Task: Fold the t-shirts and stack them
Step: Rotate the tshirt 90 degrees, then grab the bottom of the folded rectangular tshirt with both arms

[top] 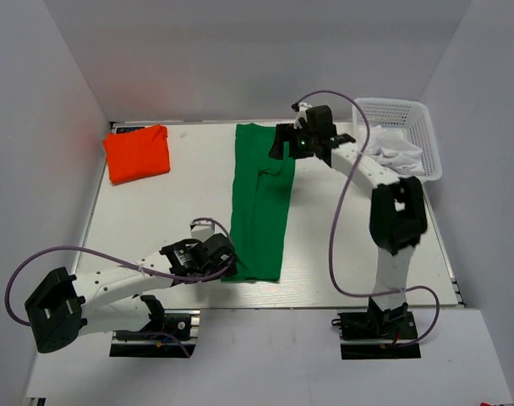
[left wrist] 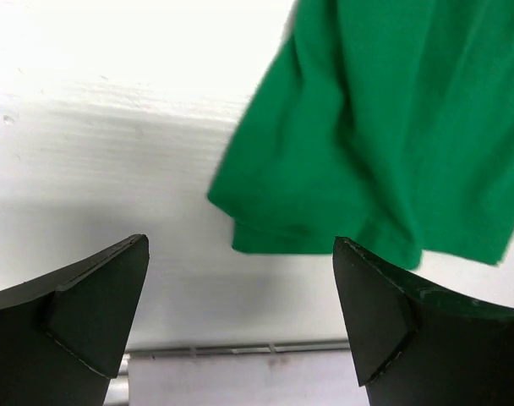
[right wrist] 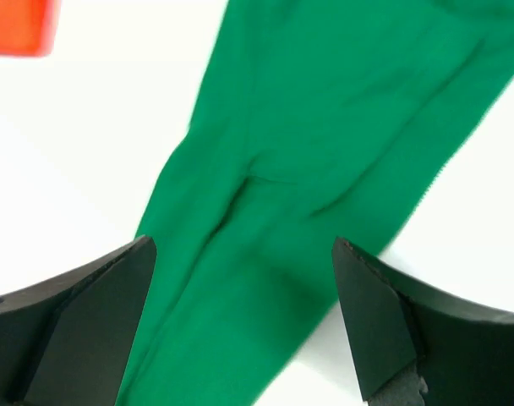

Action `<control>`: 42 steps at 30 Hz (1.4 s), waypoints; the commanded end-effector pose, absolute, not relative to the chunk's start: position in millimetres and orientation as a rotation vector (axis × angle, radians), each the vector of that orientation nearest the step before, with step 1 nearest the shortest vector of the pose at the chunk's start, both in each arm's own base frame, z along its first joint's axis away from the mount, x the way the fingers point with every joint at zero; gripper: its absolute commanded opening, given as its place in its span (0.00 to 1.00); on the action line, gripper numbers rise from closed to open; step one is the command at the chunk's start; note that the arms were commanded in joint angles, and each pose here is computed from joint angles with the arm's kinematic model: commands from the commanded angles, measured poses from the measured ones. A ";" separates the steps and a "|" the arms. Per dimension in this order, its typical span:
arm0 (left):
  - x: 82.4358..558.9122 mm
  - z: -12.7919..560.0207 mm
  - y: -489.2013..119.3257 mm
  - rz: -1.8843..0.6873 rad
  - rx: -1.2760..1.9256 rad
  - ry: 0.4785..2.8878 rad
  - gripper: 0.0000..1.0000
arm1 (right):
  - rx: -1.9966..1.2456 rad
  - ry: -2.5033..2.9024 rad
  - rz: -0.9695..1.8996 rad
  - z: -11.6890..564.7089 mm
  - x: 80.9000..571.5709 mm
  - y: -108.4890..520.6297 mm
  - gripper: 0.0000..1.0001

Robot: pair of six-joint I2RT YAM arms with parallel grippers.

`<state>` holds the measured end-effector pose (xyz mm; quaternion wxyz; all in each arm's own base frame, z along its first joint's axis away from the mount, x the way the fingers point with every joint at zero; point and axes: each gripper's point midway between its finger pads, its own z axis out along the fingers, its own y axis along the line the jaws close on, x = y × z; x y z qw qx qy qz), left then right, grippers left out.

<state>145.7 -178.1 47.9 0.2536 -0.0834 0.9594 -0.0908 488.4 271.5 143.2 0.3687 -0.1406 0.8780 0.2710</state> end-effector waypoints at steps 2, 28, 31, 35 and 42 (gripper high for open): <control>164.9 45.3 -179.7 -0.281 -0.224 2.509 1.00 | -0.312 2.213 0.747 164.0 421.5 265.7 0.90; 105.9 -14.4 -188.5 -0.321 0.049 2.907 0.42 | -0.451 2.849 1.047 24.3 111.8 270.4 0.61; 103.0 -15.4 -184.6 -0.299 0.050 2.922 0.27 | -0.435 2.847 1.004 23.1 112.3 265.4 0.27; 105.6 -10.1 -197.7 -0.385 0.111 2.889 0.07 | -0.407 2.810 0.907 24.7 126.1 261.2 0.00; 132.8 32.4 -226.8 -0.530 0.183 2.726 0.00 | -0.462 2.693 0.911 40.8 143.6 270.4 0.00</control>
